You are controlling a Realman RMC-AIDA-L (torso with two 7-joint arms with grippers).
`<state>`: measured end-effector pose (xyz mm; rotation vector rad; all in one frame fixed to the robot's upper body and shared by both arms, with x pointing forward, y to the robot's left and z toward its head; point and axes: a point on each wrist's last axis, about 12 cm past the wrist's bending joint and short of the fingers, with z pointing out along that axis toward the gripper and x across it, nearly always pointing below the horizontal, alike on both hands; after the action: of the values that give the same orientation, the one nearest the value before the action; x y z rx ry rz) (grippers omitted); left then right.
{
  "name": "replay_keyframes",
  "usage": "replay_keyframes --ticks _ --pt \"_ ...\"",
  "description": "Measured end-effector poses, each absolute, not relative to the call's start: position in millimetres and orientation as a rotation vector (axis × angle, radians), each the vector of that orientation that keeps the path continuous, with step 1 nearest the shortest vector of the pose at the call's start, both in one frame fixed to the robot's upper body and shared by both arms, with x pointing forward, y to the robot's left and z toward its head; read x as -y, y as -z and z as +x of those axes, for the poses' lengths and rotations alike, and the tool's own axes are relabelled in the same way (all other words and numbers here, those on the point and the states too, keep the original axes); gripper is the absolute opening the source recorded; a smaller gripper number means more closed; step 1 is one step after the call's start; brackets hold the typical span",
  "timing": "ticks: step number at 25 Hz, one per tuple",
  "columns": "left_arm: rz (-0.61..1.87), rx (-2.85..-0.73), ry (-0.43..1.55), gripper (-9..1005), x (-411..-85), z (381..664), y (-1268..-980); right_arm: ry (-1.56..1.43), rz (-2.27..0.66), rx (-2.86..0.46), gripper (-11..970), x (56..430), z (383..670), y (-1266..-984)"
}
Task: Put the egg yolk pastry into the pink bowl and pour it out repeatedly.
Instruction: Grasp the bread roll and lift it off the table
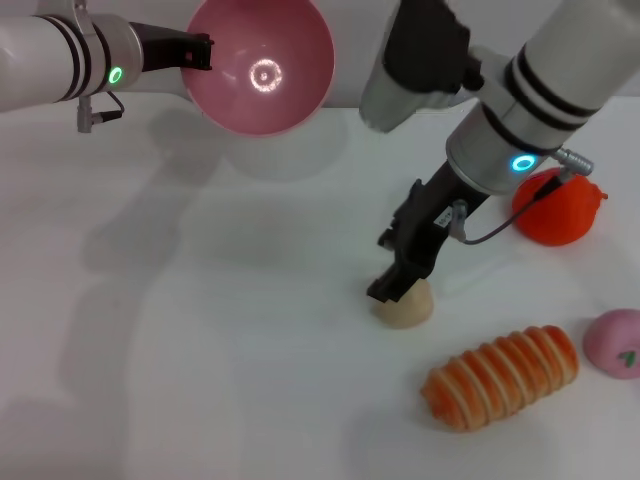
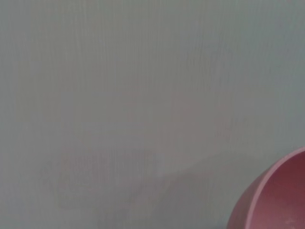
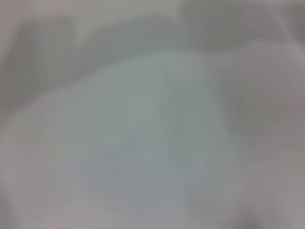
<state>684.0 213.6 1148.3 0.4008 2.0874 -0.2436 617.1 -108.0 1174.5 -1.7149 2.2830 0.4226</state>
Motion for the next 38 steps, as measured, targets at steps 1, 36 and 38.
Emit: replay_keyframes --ticks 1,36,38 --pt "0.401 -2.087 0.244 120 -214 684 -1148 -0.4 -1.714 -2.295 631 108 617 -1173" --pt "0.473 -2.099 0.281 123 -203 681 -1151 -0.154 -1.769 -2.355 524 107 615 -1123" --pt "0.471 -2.101 0.28 123 -204 680 -1151 -0.152 -1.772 -2.353 472 107 615 -1123"
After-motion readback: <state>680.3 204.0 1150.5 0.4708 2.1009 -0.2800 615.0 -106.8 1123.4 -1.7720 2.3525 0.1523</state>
